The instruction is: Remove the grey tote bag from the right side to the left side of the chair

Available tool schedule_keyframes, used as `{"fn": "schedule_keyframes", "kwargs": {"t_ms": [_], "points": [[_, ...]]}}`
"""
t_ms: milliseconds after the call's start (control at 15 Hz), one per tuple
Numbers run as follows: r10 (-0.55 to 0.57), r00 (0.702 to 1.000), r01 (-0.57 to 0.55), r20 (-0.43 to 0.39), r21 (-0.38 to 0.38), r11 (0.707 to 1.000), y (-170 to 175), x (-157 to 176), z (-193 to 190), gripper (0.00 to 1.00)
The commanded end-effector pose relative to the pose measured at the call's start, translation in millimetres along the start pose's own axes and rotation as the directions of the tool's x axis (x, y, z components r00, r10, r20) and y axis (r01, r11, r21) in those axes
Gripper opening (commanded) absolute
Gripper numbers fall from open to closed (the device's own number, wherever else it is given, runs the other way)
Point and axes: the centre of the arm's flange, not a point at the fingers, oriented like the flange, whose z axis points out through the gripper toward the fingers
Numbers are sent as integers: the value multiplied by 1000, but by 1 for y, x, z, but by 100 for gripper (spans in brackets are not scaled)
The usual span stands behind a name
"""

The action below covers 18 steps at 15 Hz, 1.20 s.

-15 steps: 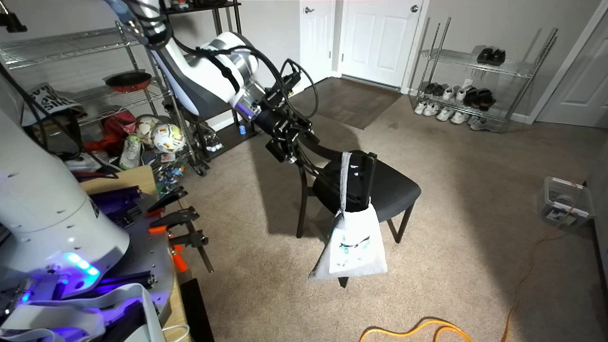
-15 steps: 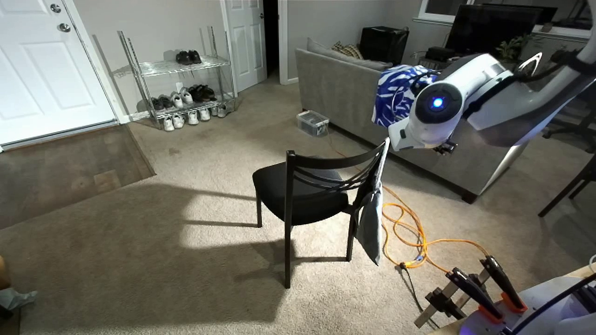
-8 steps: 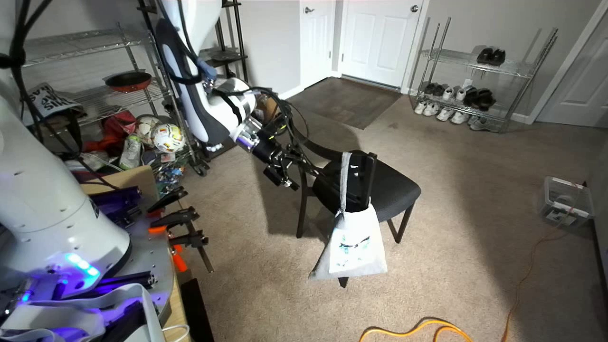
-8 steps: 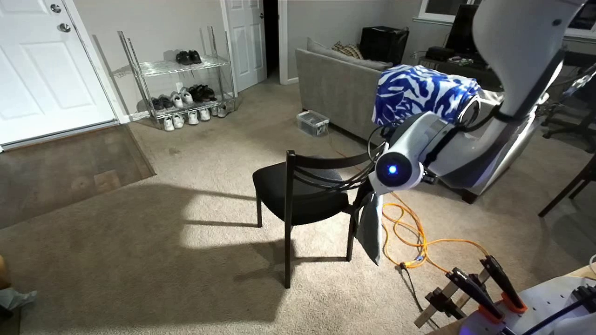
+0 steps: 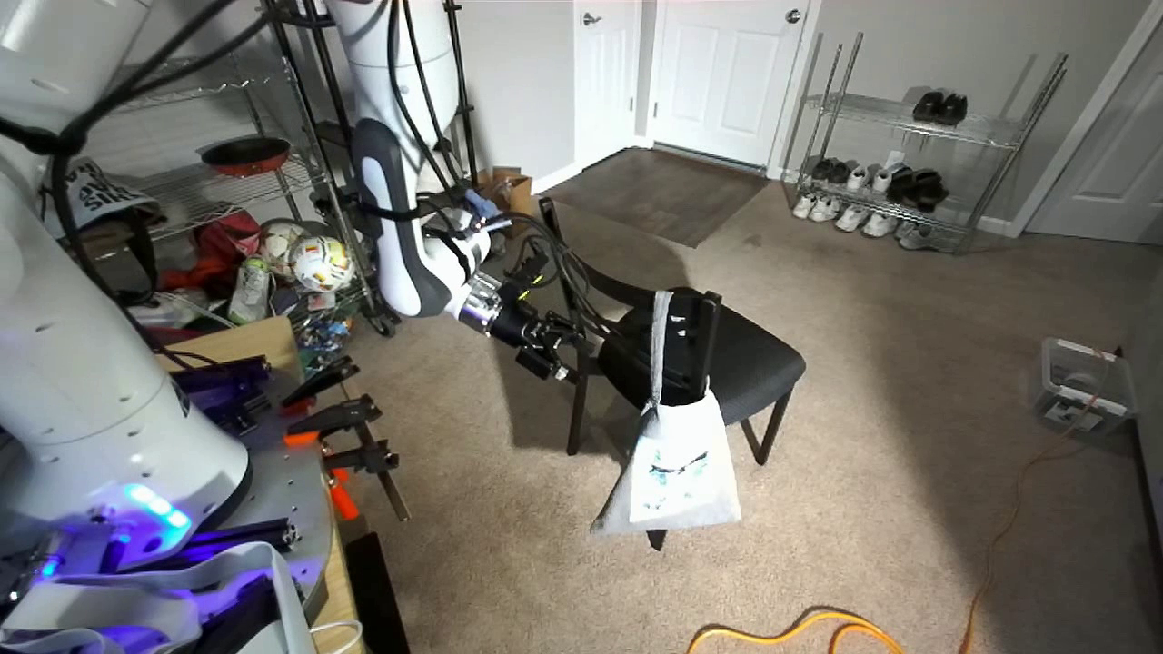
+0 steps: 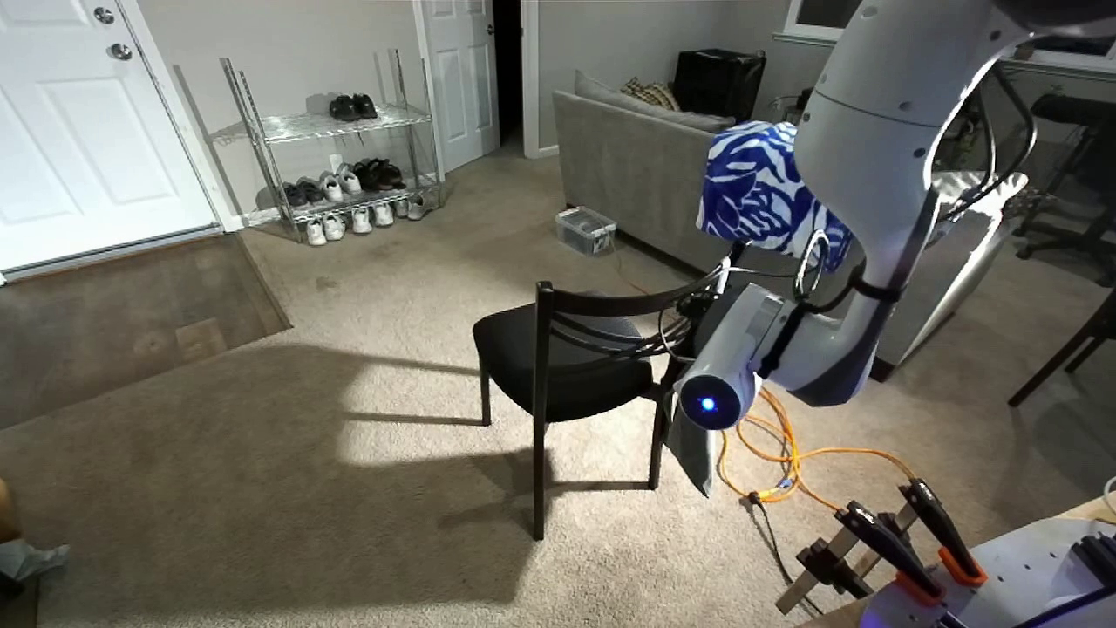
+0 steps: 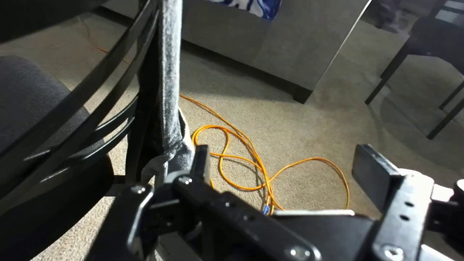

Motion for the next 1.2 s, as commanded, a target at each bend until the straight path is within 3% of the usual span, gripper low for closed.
{"fn": "schedule_keyframes", "kwargs": {"t_ms": [0,333,533,600,667,1133], "points": [[-70,992,77,108,-64,995,6,18,4,100],[-92,943,132,319,-105,986,9,21,2,100],[-92,911,149,402,-113,982,10,19,0,100],[-108,905,163,412,-100,982,10,19,1,100],[-105,924,148,367,-91,985,13,17,-1,100],[-109,917,153,383,-86,984,13,19,0,100]]}}
